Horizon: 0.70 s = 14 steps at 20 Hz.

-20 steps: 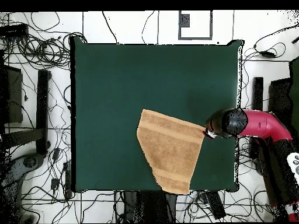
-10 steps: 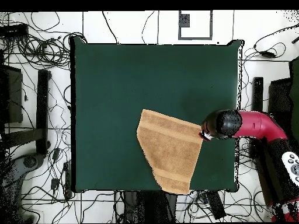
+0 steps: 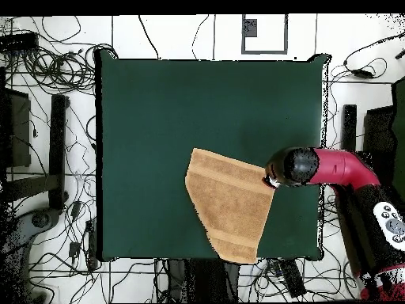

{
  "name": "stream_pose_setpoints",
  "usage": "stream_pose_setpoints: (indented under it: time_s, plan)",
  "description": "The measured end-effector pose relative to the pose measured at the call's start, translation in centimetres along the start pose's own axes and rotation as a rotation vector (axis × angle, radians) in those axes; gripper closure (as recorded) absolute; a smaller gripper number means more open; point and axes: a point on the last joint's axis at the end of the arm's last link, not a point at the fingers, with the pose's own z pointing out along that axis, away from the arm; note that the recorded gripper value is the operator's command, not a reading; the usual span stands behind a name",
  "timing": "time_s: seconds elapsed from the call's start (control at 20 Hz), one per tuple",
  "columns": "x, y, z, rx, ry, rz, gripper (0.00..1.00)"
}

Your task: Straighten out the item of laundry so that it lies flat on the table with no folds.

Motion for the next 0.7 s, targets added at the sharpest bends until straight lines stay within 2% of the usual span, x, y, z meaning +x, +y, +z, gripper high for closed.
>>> stream_pose_setpoints:
  time_s: [0.3,0.7]
  plan:
    - [-0.79,0.41,-0.02,-0.01,0.002,0.002,0.0]
    - [-0.25,0.6,0.25,-0.019,0.012,0.012,0.0]
